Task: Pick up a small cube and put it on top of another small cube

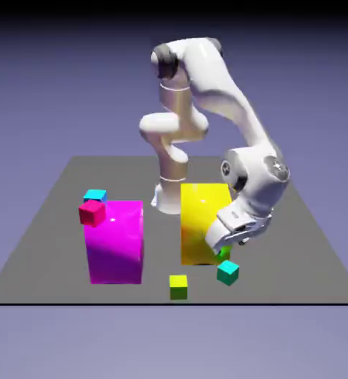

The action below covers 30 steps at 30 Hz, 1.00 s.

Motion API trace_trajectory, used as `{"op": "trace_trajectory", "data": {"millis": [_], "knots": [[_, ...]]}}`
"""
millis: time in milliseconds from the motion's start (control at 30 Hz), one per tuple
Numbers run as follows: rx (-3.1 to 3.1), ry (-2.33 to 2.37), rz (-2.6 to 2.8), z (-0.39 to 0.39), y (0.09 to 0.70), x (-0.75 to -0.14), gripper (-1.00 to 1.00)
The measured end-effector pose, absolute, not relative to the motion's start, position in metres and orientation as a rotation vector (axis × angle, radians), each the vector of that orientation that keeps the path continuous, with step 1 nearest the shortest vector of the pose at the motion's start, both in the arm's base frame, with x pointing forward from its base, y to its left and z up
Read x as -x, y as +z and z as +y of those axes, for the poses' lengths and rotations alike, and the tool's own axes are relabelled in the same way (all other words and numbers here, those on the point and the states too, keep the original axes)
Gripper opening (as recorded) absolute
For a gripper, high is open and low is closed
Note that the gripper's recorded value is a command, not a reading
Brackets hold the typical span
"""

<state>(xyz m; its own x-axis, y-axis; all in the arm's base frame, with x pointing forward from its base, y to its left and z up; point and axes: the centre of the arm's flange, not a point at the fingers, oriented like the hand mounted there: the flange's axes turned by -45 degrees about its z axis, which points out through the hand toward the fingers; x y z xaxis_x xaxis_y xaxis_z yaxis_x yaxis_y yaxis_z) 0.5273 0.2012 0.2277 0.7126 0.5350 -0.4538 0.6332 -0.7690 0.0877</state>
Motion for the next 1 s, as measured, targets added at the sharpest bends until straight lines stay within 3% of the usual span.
{"op": "trace_trajectory", "data": {"millis": [300,433,467,533,700,1000], "knots": [[-2.413,-1.041,1.041,0.244,0.145,-0.521,0.0],[-2.412,-1.041,1.04,0.22,0.095,-0.499,0.0],[-2.412,-1.041,1.041,0.218,0.091,-0.496,-1.0],[-2.413,-1.042,1.041,0.218,0.091,-0.496,-1.0],[-2.485,-1.054,1.031,0.245,0.16,-0.52,-1.0],[-2.854,-1.192,-0.055,0.053,0.224,-0.56,-1.0]]}}
